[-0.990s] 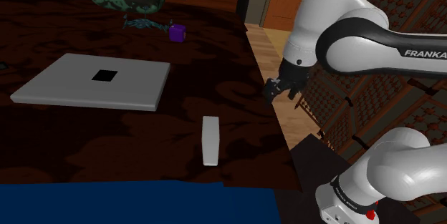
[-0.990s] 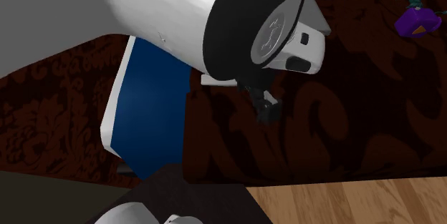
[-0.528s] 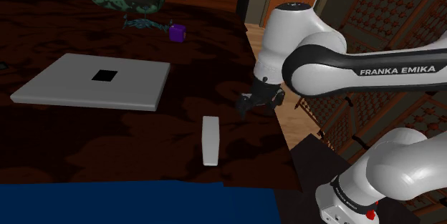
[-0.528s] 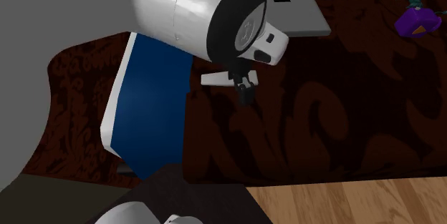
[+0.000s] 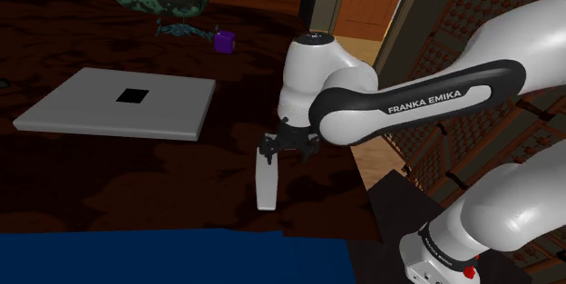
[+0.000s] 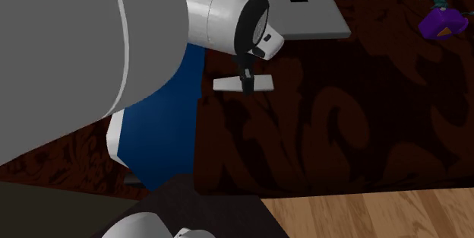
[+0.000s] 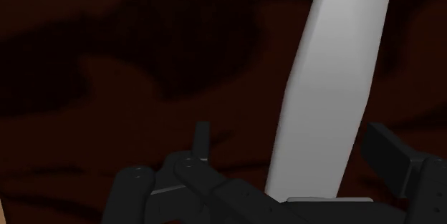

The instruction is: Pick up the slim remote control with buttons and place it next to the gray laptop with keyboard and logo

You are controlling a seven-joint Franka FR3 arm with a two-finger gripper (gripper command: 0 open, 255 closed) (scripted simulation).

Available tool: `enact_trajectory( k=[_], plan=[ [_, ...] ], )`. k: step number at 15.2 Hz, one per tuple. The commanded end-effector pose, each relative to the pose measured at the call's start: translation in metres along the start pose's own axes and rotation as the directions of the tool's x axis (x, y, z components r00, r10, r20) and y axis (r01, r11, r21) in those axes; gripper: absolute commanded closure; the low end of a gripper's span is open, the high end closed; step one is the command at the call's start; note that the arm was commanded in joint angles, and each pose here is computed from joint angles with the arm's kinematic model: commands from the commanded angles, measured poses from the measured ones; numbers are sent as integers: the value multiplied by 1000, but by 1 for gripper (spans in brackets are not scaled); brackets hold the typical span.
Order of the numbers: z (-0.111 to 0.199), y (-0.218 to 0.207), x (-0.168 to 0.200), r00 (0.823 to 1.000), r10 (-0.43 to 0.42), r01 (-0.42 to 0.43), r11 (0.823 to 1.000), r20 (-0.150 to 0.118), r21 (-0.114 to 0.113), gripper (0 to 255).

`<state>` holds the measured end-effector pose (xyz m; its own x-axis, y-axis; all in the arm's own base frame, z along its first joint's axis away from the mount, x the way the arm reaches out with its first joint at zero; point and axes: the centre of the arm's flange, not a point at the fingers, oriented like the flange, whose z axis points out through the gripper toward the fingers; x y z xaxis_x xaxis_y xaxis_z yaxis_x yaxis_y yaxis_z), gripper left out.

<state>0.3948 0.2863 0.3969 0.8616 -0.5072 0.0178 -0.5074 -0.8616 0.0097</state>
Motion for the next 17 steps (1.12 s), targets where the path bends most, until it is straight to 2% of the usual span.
enact_trajectory(
  k=[1,3,11,17],
  plan=[
    [14,-21,1,999,42,-42,999,5,9,0],
    [28,-42,3,997,80,-80,997,10,16,0],
    [69,-45,3,996,83,-83,996,11,16,0],
    [69,-45,3,996,83,-83,996,11,16,0]
  ],
)
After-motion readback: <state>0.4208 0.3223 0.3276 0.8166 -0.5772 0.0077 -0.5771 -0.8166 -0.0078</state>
